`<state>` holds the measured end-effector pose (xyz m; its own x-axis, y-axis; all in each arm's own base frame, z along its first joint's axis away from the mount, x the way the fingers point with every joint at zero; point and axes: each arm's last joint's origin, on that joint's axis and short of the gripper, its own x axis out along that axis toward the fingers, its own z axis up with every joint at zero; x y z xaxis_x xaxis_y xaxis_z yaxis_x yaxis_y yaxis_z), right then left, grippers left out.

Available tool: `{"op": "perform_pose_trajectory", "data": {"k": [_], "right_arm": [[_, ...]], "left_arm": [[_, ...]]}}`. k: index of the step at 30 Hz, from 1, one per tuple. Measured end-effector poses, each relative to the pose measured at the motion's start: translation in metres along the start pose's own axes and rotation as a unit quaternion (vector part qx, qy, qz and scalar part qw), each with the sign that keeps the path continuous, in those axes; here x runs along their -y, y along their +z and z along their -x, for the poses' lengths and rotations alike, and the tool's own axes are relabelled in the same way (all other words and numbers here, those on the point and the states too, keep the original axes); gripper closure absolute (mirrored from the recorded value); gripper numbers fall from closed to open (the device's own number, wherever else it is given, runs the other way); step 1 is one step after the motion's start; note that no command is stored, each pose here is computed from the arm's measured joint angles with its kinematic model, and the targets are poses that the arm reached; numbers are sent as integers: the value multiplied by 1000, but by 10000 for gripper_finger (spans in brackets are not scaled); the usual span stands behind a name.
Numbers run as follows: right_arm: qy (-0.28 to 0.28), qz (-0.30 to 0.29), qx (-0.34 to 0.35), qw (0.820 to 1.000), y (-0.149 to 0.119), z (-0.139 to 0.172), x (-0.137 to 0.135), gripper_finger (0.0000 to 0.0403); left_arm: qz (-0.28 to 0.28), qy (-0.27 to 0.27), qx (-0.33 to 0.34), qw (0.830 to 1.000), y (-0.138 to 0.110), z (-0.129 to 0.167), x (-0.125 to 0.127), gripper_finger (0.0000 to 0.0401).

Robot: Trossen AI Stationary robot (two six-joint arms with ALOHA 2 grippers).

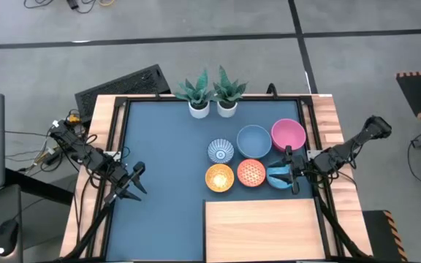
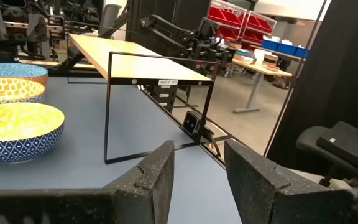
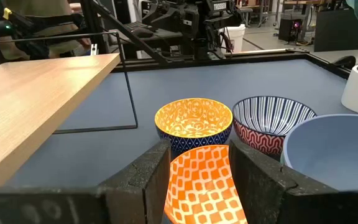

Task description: Place and stack bowls onto a shelf

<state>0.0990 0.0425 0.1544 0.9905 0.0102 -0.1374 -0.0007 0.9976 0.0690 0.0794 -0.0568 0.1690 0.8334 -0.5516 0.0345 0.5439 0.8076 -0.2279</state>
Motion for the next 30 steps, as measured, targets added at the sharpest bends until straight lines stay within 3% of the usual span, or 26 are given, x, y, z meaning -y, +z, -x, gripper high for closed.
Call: {"op": "perform_pose_trajectory", "data": {"k": [25,30], "right_arm": [[0,0,0,1000,0,0,0,214],[0,0,0,1000,0,0,0,214]], "left_arm": [[0,0,0,1000,0,0,0,273],[12,35,16,999,2,0,-2,273]]}}
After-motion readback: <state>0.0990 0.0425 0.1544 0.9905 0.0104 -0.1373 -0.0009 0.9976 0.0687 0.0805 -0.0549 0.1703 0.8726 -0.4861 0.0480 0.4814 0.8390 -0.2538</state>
